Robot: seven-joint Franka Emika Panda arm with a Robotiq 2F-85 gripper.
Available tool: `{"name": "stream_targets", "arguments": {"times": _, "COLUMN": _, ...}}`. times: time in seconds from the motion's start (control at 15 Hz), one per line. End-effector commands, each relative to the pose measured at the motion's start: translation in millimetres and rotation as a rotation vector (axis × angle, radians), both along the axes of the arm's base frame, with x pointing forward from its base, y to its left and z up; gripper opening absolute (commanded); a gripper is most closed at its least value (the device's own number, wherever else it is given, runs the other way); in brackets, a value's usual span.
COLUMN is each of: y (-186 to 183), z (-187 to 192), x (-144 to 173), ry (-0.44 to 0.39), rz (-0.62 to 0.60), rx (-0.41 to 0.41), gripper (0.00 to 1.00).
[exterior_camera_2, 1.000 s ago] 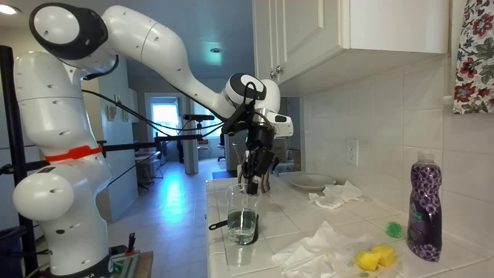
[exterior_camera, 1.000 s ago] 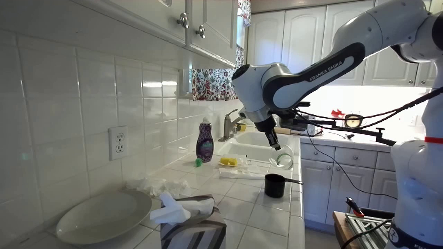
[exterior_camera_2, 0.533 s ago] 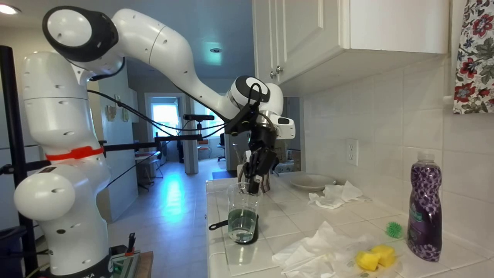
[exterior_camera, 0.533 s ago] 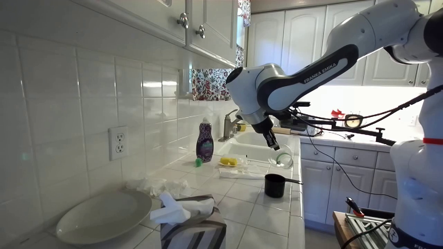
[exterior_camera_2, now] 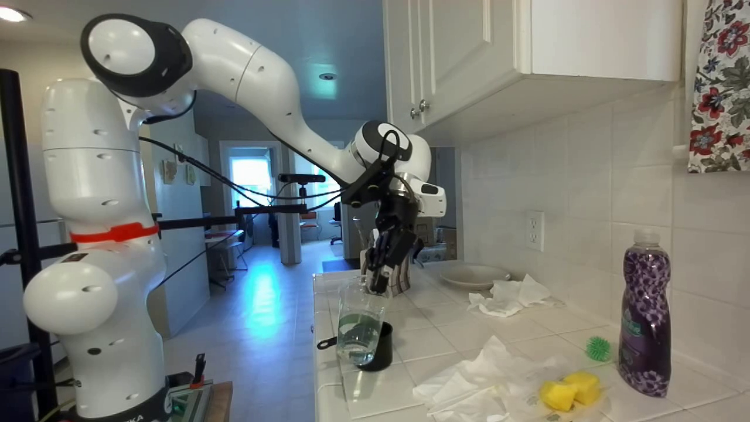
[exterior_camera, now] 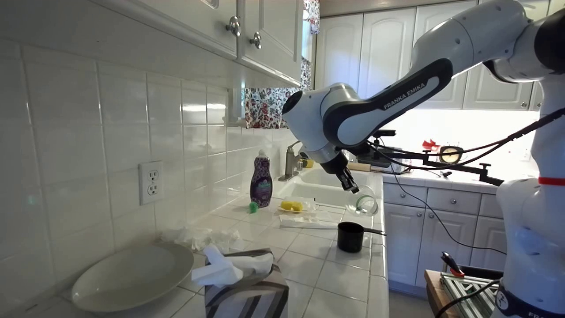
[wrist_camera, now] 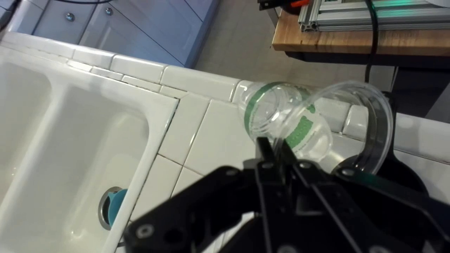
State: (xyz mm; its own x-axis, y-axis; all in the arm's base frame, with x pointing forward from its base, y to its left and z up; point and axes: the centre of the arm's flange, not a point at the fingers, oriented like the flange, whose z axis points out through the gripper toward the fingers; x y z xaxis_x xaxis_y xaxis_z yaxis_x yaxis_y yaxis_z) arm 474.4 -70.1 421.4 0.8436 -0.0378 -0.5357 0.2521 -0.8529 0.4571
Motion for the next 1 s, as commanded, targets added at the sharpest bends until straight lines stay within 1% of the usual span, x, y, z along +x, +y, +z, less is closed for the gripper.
{"name": "stream_targets", "arguments": {"times": 0.0, "y": 3, "z": 1, "x": 9, "ry": 0.036, "rz": -0.007, "rx": -0.038, "gripper": 0.02}}
{"name": "stream_targets", "arguments": {"times": 0.6, "y": -3, "z": 3, "x": 20, "ry": 0.094, "rz": -0.029, "rx": -0.070, "gripper": 0.02}}
{"name": "stream_targets", "arguments": {"times": 0.93, "y": 1, "z": 4, "x": 28, "ry": 0.112, "rz": -0.025, "rx": -0.108, "gripper": 0.02}}
